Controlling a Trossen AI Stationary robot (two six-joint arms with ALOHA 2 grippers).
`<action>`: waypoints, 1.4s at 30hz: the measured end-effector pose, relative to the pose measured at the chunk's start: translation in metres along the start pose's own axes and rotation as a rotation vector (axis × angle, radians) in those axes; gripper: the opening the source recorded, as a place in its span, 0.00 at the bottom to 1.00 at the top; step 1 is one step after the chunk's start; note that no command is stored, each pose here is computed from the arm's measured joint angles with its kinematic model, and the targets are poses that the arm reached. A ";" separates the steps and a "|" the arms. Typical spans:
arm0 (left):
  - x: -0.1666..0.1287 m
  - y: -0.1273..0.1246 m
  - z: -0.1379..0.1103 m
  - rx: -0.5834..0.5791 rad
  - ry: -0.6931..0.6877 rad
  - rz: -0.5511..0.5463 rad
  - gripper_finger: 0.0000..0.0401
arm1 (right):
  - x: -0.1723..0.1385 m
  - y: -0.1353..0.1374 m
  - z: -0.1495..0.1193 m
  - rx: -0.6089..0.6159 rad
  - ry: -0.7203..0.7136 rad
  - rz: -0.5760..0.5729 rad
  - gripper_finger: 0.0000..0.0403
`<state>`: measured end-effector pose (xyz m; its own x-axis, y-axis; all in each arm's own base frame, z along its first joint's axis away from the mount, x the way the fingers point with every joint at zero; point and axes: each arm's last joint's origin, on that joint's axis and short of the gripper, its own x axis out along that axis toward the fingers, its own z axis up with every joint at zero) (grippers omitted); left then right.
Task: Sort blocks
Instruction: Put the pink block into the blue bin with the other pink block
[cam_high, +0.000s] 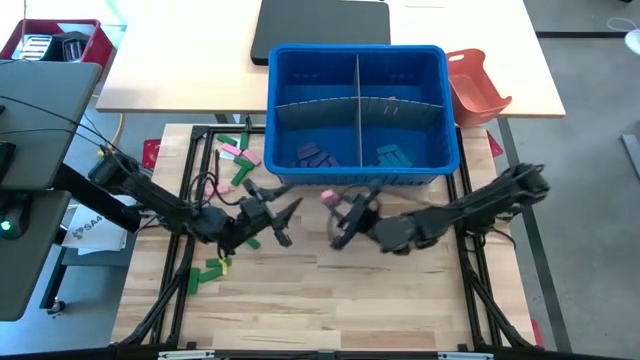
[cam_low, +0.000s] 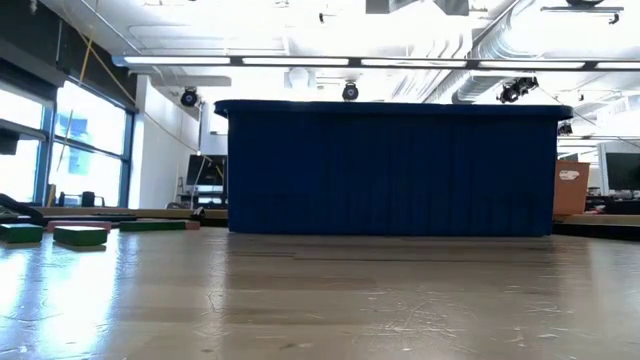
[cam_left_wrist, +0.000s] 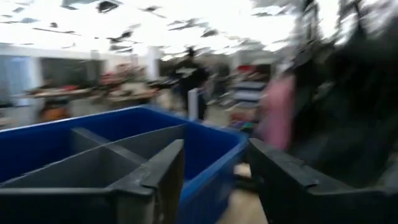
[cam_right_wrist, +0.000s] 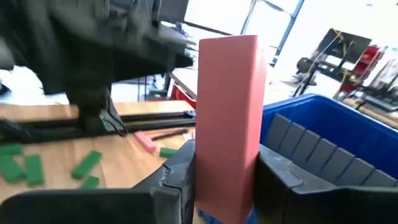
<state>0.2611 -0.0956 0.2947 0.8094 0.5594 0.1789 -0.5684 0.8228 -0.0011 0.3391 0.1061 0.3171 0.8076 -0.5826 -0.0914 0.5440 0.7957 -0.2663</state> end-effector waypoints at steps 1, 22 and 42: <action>-0.003 0.001 0.002 0.021 0.023 0.030 0.45 | -0.004 -0.012 0.009 0.018 0.004 0.005 0.26; -0.031 0.002 -0.011 0.173 0.204 0.083 0.50 | 0.120 -0.378 0.017 0.657 0.688 -0.280 0.26; -0.033 0.001 -0.017 0.165 0.228 0.075 0.50 | 0.202 -0.451 -0.142 0.903 1.059 -0.401 0.26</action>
<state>0.2357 -0.1114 0.2724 0.7662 0.6412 -0.0413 -0.6288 0.7615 0.1572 0.2245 -0.3934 0.2829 0.2425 -0.3152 -0.9175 0.9674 0.1500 0.2042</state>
